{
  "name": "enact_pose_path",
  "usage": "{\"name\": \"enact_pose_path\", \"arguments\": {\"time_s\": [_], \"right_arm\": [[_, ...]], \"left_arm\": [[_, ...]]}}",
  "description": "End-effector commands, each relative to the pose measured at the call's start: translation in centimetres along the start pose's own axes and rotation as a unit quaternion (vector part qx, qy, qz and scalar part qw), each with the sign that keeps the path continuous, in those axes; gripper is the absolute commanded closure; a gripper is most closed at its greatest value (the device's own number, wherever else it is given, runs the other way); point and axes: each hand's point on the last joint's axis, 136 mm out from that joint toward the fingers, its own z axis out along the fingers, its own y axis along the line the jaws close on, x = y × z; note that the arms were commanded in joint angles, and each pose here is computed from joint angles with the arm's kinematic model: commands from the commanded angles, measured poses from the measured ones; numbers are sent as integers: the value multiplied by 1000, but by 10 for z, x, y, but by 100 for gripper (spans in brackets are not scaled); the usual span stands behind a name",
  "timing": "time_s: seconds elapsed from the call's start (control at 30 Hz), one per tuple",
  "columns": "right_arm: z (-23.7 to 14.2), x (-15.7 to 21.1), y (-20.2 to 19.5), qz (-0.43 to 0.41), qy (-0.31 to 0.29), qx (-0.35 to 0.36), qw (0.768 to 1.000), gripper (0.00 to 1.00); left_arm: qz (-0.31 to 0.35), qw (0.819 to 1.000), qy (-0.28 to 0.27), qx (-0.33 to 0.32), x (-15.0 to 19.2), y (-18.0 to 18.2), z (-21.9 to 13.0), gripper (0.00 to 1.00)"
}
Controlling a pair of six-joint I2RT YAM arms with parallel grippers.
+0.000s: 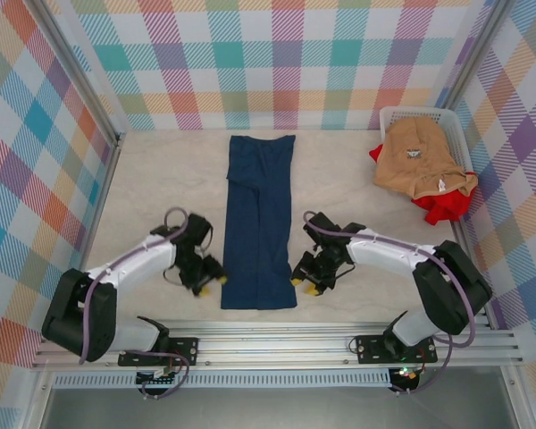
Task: Fold and stack the t-shirts
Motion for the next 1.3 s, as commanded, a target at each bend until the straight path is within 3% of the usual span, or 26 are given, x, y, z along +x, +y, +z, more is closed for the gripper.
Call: {"name": "enact_pose_path", "arguments": {"time_s": [0.0,0.4,0.73,1.0,1.27], "right_arm": [[19,3,-10,11,8,10,1000,60],[51,22,-7,11,18,36,999,64],[25,40,16,-7,-3,26,1000,62],[40,36,-9,-3,-7,63,998,61],[39,30,-2,-20,-18,82,996,62]], "left_arm": [[4,998,7,70,8,-19,-2,50],[33,996,51,63,30,-16,25,51],[61,997,44,22,34,-8,32,56],[71,996,29,35,22,-21,41,76],[83,996,25,34,20,-28,39,85]]}}
